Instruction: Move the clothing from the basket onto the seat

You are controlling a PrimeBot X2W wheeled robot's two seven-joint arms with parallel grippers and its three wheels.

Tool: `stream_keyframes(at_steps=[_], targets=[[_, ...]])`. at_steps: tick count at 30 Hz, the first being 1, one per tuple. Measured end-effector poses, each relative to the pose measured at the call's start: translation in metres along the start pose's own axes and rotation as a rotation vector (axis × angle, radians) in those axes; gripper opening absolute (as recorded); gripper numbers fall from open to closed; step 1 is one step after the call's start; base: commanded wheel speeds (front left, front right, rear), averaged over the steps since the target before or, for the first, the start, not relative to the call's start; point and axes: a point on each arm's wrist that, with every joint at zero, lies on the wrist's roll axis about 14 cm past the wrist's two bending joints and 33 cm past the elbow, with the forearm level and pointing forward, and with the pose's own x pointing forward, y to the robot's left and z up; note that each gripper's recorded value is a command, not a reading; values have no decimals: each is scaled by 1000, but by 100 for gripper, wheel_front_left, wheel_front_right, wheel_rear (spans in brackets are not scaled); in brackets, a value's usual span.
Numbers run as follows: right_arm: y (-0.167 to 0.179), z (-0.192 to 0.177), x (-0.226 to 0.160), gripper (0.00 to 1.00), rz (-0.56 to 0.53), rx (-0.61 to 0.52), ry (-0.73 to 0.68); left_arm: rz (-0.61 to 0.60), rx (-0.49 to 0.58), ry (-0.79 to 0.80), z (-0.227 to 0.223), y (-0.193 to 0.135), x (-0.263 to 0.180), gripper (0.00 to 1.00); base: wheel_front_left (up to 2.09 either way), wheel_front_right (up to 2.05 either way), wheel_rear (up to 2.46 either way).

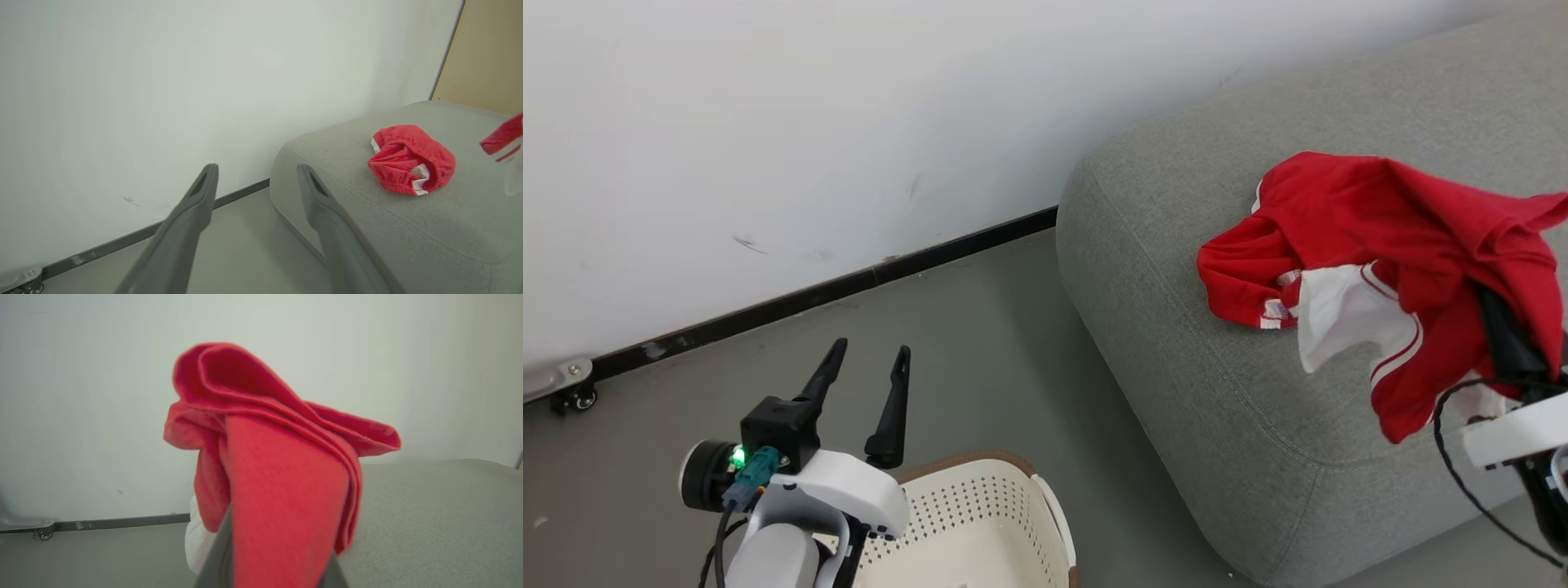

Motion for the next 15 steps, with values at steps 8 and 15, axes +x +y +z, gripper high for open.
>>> stream_keyframes(at_steps=[8, 15], targets=[[-19, 22, 33, 0, -32, -23, -13, 52, 48, -41, 9, 27, 4, 100, 0, 0, 0], [-40, 41, 60, 0, -75, -62, -21, 70, 78, -45, 6, 47, 6, 100, 0, 0, 0]])
